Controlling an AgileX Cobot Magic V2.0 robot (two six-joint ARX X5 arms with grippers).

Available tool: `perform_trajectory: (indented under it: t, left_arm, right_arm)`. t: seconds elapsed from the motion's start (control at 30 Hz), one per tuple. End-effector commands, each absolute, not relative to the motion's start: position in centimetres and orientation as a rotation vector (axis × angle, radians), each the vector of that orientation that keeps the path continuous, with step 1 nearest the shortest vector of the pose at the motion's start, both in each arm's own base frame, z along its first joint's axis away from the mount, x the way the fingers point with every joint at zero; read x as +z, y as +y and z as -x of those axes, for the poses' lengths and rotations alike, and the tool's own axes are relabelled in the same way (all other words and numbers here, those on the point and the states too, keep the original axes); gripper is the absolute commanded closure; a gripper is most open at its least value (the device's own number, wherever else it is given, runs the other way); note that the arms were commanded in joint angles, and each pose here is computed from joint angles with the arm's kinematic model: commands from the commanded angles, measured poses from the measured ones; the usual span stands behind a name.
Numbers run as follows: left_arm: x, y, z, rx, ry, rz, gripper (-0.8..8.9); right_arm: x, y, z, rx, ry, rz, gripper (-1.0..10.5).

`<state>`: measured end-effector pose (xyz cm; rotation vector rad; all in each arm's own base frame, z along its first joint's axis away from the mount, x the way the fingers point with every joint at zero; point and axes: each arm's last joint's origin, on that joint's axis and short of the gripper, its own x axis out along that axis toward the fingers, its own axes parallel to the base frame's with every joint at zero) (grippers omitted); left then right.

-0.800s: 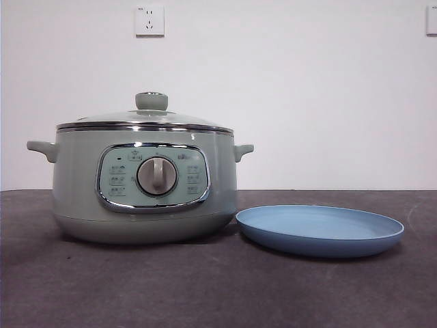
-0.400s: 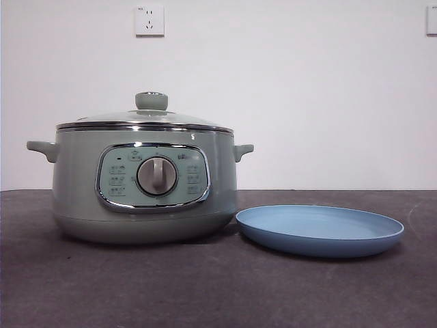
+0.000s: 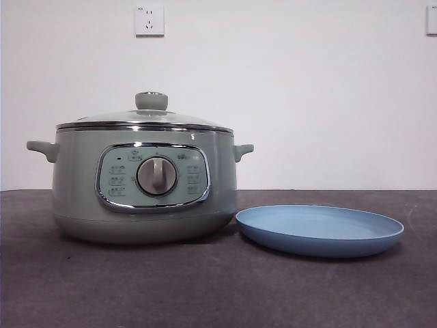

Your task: Take the corn out from the steamer,put the corn on the plate,close the lid

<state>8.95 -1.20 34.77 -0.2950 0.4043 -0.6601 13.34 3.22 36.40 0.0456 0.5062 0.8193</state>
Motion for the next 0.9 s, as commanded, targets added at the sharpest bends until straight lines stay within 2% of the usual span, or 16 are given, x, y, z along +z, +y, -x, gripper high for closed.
perform_trajectory:
  t: [0.03,0.47,0.67,0.9]
  left_arm:
    - [34.9,-1.2,-9.0,-0.663,0.397,0.291,2.44]
    - [35.7,-1.0,-11.4,-0.670,0.327,0.258,2.47]
    - [36.8,-1.4,-15.4,-0.656,0.332,0.236,2.47]
    - [38.0,-3.9,-21.4,-0.674,0.335,0.166,2.47]
  right_arm:
    - [36.4,3.3,-13.4,0.819,0.511,-0.055,3.5]
    - [36.4,3.3,-13.4,0.819,0.511,-0.055,3.5]
    - [36.4,3.3,-13.4,0.818,0.513,-0.058,3.5]
    - [36.3,3.3,-13.5,0.817,0.516,-0.059,3.5]
